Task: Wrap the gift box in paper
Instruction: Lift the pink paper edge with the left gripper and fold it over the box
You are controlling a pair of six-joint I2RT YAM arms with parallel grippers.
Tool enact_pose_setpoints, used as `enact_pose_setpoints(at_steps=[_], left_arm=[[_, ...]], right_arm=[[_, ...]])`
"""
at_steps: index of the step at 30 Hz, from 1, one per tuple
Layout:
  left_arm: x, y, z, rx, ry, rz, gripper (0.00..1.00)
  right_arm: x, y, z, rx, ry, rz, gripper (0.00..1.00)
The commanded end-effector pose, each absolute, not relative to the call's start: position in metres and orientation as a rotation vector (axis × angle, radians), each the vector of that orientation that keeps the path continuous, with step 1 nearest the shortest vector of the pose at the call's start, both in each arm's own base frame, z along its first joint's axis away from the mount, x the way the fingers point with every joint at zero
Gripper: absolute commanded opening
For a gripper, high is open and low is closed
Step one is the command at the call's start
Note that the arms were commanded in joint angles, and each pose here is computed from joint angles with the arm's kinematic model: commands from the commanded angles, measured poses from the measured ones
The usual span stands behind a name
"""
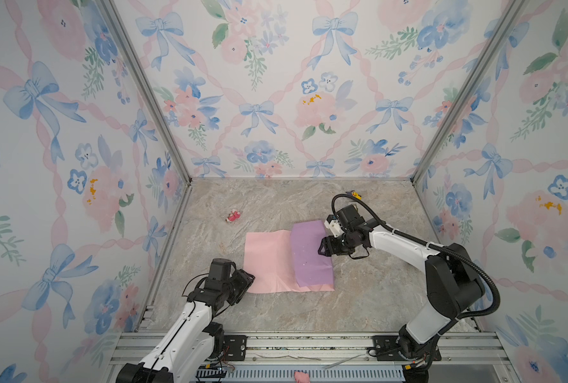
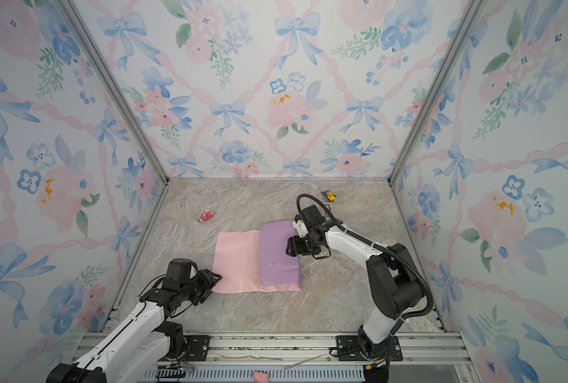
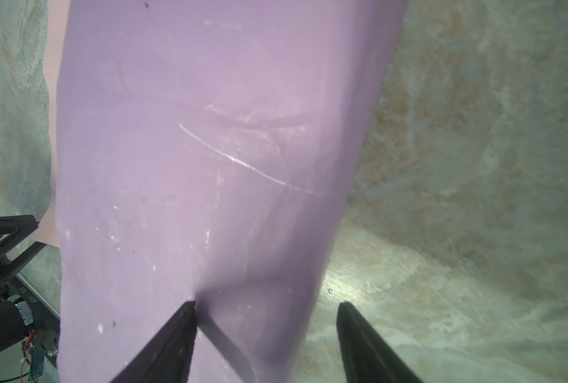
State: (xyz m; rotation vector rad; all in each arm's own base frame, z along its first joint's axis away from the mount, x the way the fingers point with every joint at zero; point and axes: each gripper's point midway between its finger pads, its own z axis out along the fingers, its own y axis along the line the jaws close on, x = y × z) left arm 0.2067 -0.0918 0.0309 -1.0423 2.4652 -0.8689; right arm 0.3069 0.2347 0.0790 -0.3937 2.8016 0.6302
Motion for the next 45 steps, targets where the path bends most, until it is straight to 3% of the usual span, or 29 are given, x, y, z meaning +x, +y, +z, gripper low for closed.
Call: enact_pose_setpoints(at_steps=[1, 4, 7, 12, 17, 27, 45], left_arm=[[0.188, -0.09, 0.006, -1.131, 2.522, -0.857, 0.61], [0.202, -0.09, 0.014, -1.087, 2.468, -0.882, 0.62], [0.21, -0.088, 0.016, -1.077, 2.442, -0.881, 0.57], [0.22, -0.092, 0.028, -0.981, 2.454, -0.881, 0.16], [0.228, -0.096, 0.046, -0.828, 2.481, -0.83, 0.0], [0.246, -0.142, 0.094, -0.334, 2.504, -0.724, 0.0], [0.259, -0.212, 0.187, 0.349, 2.267, -0.665, 0.0]], right_arm=[[0.288, 0.223, 0.068, -0.426, 2.87, 0.564, 0.69], [0.289, 0.223, 0.068, -0.427, 2.867, 0.564, 0.69], [0.289, 0.224, 0.068, -0.426, 2.867, 0.566, 0.69], [0.29, 0.224, 0.067, -0.42, 2.867, 0.566, 0.69], [0.29, 0.221, 0.063, -0.417, 2.887, 0.528, 0.69], [0.29, 0.216, 0.057, -0.388, 2.917, 0.481, 0.69], [0.288, 0.215, 0.057, -0.381, 2.914, 0.474, 0.69]])
